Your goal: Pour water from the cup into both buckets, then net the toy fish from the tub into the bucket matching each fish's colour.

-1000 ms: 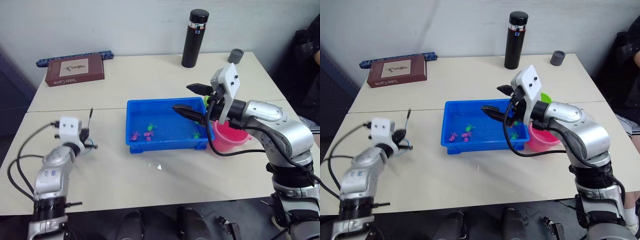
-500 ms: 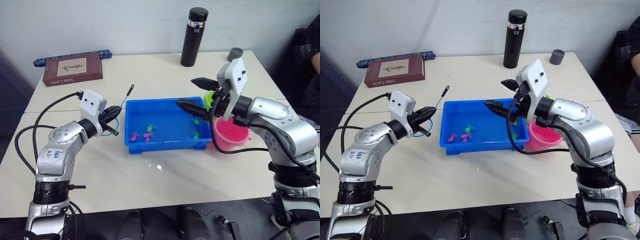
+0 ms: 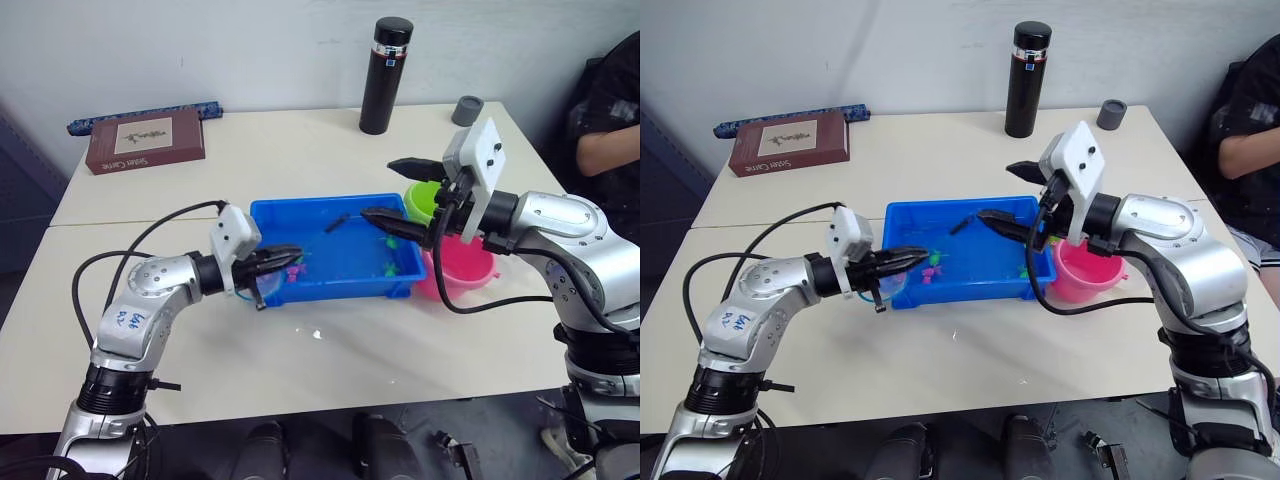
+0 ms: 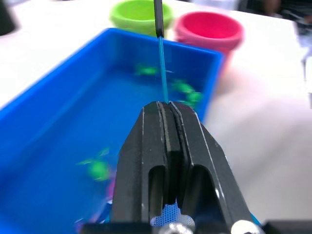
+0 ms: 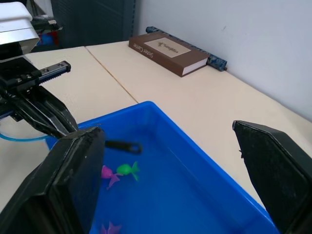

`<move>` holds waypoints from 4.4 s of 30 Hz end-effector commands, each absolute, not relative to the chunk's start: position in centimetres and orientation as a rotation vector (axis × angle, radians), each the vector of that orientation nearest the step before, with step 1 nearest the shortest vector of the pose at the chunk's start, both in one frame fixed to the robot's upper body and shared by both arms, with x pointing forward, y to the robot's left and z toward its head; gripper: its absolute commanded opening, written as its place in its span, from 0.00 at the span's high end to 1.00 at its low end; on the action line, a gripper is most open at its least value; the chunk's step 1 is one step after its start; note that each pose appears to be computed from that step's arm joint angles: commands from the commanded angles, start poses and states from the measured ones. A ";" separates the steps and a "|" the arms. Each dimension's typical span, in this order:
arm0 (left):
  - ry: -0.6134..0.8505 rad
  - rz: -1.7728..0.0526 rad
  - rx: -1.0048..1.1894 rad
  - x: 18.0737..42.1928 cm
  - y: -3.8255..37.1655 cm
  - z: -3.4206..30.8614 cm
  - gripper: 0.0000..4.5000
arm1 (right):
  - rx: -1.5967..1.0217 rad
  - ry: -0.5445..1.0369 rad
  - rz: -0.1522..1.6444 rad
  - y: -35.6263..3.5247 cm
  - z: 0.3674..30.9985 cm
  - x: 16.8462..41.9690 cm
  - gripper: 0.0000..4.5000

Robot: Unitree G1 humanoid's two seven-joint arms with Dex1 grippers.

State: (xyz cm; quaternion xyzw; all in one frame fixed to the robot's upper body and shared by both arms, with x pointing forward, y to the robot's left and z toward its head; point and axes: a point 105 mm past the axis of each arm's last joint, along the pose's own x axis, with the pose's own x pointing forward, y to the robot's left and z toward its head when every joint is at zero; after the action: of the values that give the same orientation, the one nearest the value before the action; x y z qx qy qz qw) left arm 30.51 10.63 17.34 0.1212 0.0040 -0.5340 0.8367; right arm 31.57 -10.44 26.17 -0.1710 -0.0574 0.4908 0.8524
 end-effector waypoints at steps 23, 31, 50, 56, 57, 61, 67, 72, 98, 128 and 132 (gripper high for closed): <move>-0.071 -1.352 0.498 28.1 9.7 16.8 0.98 | -0.381 0.138 1.419 -9.2 20.8 27.0 0.00; -0.106 -1.368 0.523 28.0 9.1 17.2 0.98 | -0.331 0.150 1.433 -7.8 19.4 27.1 0.00; -0.102 -1.386 0.530 27.9 9.0 16.9 0.98 | -0.350 0.159 1.459 -7.8 19.8 26.6 0.00; -0.102 -1.386 0.527 27.9 9.0 16.8 0.98 | -0.375 0.162 1.465 -8.2 20.3 26.5 0.00; -0.102 -1.386 0.526 27.9 9.0 16.7 0.98 | -0.377 0.162 1.466 -8.2 20.3 26.4 0.00; -0.105 -1.389 0.524 27.8 8.9 16.6 0.98 | -0.383 0.164 1.468 -8.3 20.4 26.3 0.00; -0.110 -1.389 0.525 27.9 8.8 16.7 0.98 | -0.384 0.164 1.464 -8.3 20.3 26.4 0.00; -0.112 -1.388 0.525 27.9 8.8 16.8 1.00 | -0.383 0.160 1.462 -8.2 20.3 26.5 0.06; -0.112 -1.390 0.512 27.9 8.5 16.7 1.00 | -0.402 0.150 1.457 -8.0 20.6 26.8 0.99; -0.334 -1.070 0.393 30.1 9.5 22.1 0.41 | -0.371 0.137 1.265 -10.1 19.0 31.2 1.00; -0.326 -1.012 0.380 30.2 10.3 21.9 0.41 | -0.382 0.121 1.220 -10.8 19.1 32.1 1.00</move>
State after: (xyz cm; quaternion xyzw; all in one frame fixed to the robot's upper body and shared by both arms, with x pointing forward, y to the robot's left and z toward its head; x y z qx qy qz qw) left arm 30.61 10.02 20.95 0.1827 -0.1327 -0.4920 0.8408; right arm 31.66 -10.39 17.44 -0.1668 0.0914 0.5805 0.7917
